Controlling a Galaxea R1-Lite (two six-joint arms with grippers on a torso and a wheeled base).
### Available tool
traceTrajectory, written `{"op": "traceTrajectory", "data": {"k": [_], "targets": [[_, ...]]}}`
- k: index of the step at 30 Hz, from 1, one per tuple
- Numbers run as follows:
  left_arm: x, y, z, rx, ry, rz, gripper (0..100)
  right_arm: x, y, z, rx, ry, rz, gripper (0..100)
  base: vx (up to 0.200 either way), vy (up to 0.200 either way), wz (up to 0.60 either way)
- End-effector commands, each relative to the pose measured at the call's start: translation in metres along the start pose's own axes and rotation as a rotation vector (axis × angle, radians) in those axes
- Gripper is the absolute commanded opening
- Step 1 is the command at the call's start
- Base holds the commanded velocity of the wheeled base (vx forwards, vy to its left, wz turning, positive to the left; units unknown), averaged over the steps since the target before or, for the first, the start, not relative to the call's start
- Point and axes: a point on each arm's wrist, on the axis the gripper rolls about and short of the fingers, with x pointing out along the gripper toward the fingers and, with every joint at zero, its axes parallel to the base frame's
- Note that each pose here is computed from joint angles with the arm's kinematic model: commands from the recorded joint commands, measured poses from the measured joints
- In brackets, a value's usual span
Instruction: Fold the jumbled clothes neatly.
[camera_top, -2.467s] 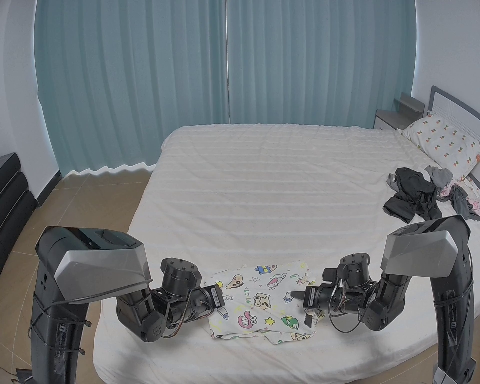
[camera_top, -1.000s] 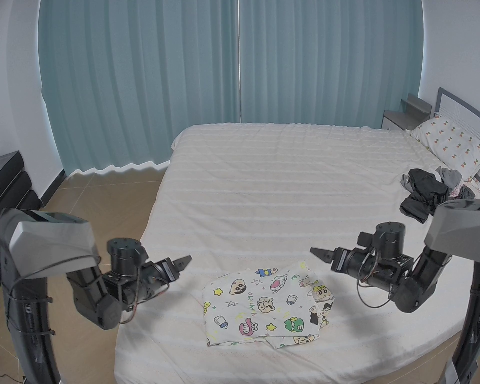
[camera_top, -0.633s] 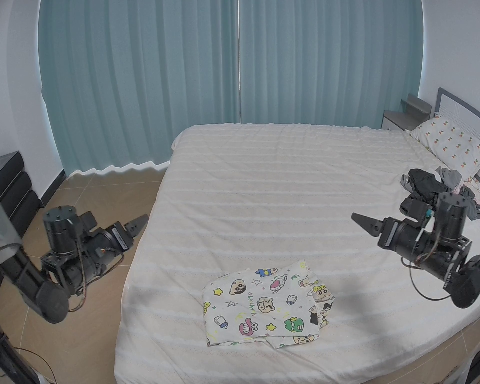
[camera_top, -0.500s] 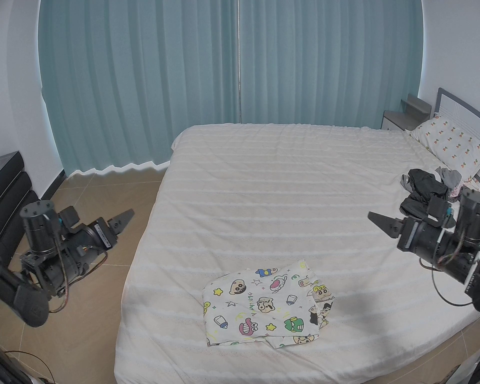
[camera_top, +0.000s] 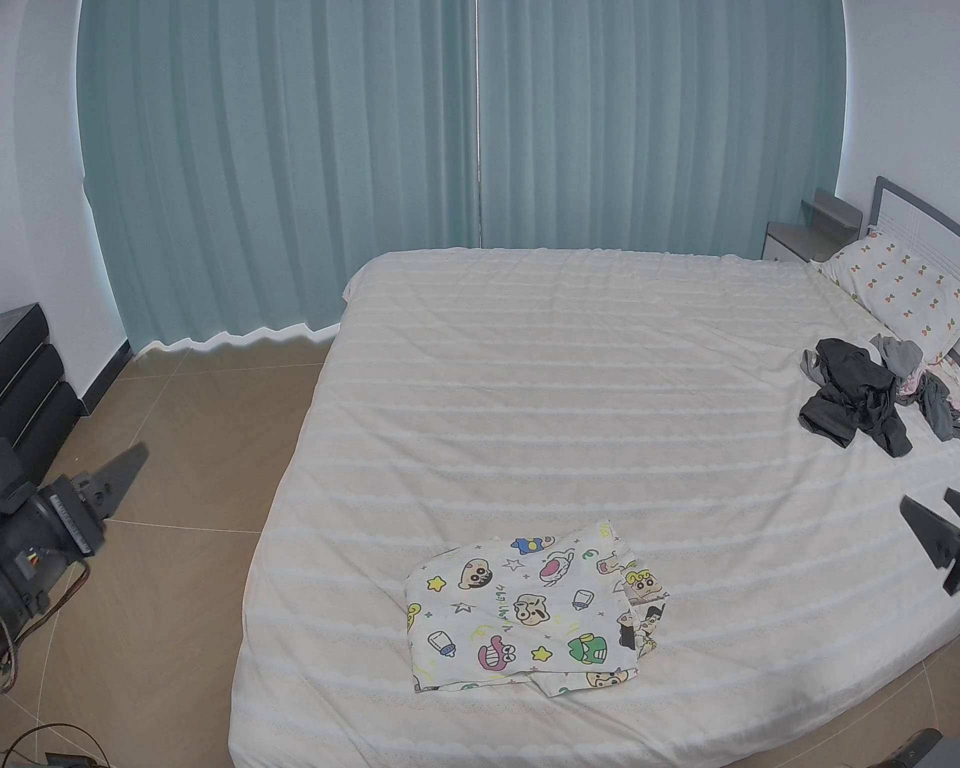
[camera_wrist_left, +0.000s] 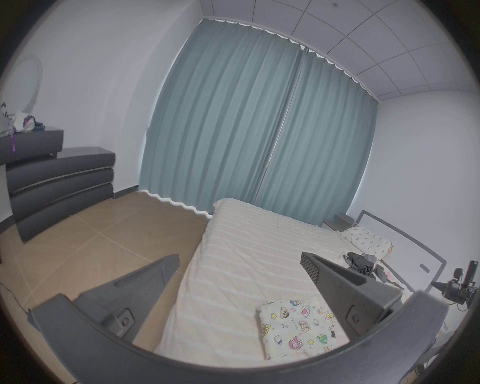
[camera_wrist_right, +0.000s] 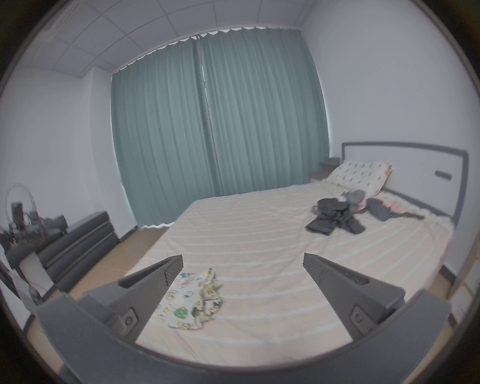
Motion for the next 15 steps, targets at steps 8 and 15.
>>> {"op": "traceTrajectory", "data": {"k": [8, 15], "targets": [[-0.119, 0.033, -0.054, 0.176, -0.206, 0.148, 100, -0.047, -0.005, -0.107, -0.218, -0.147, -0.092, 100, 0.0, 0.0, 0.0], [-0.123, 0.036, -0.073, 0.23, -0.248, 0.243, 100, -0.048, -0.003, -0.107, -0.194, -0.135, 0.004, 100, 0.0, 0.0, 0.0]]}}
